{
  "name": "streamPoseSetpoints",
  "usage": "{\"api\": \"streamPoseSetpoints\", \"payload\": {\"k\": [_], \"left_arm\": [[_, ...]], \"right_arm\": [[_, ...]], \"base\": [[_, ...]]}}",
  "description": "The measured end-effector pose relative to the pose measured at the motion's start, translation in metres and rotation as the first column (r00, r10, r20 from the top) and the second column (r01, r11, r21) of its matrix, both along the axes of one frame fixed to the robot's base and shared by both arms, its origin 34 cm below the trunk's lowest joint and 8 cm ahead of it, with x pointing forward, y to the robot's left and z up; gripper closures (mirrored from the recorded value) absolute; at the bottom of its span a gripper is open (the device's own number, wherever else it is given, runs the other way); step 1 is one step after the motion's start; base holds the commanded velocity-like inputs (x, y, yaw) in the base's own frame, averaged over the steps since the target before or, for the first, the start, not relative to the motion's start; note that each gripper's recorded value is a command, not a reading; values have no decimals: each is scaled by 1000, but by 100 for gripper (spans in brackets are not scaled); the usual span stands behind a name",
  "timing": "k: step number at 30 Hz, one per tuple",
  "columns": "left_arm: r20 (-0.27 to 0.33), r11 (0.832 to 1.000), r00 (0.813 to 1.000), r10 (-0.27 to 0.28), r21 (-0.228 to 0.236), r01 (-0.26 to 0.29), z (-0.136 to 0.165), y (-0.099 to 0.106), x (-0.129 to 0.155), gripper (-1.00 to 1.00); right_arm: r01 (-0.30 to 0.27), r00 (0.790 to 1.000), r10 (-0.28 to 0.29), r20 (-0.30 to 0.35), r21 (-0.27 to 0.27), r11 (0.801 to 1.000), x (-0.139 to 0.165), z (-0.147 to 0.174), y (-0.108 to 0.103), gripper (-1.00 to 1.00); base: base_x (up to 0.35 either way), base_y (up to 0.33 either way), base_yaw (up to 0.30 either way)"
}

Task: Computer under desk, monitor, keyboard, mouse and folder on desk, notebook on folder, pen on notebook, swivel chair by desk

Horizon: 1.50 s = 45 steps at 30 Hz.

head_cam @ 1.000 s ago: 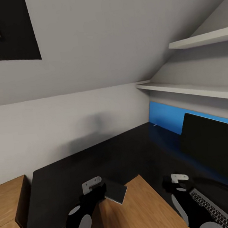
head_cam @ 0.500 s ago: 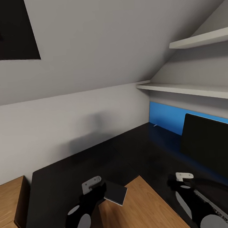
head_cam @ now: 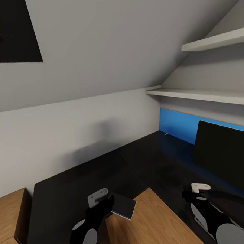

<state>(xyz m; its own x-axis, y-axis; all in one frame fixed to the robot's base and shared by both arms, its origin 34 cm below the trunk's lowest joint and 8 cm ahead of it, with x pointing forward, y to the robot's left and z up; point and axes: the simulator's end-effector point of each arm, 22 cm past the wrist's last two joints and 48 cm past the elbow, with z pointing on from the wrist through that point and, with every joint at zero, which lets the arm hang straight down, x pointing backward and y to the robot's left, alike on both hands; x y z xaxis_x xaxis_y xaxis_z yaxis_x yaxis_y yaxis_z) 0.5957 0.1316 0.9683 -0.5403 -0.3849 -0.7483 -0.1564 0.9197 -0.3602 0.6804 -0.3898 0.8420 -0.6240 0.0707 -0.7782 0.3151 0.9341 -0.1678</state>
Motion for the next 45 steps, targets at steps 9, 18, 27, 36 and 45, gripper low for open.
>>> {"api": "streamPoseSetpoints", "payload": {"k": [9,18,27,36,45], "left_arm": [[0,1000,1000,-2,-1,2,-9,-1,2,-100],[1,1000,1000,-3,0,3,-19,-1,5,-100],[1,1000,1000,-4,0,4,-29,-2,6,-100],[4,1000,1000,-4,-1,4,-38,-2,8,-100],[23,1000,1000,-5,-7,5,-41,-2,11,-100]], "right_arm": [[1,1000,-1,1,0,1000,3,-9,-1,100],[1,1000,-1,1,0,1000,5,-18,-1,100],[-1,1000,1,3,6,1000,8,-29,3,100],[-3,1000,3,10,7,1000,11,-37,3,100],[-3,1000,3,10,8,1000,13,-49,3,100]], "base": [[0,0,0],[0,0,0],[0,0,0],[0,0,0],[0,0,0]]}}
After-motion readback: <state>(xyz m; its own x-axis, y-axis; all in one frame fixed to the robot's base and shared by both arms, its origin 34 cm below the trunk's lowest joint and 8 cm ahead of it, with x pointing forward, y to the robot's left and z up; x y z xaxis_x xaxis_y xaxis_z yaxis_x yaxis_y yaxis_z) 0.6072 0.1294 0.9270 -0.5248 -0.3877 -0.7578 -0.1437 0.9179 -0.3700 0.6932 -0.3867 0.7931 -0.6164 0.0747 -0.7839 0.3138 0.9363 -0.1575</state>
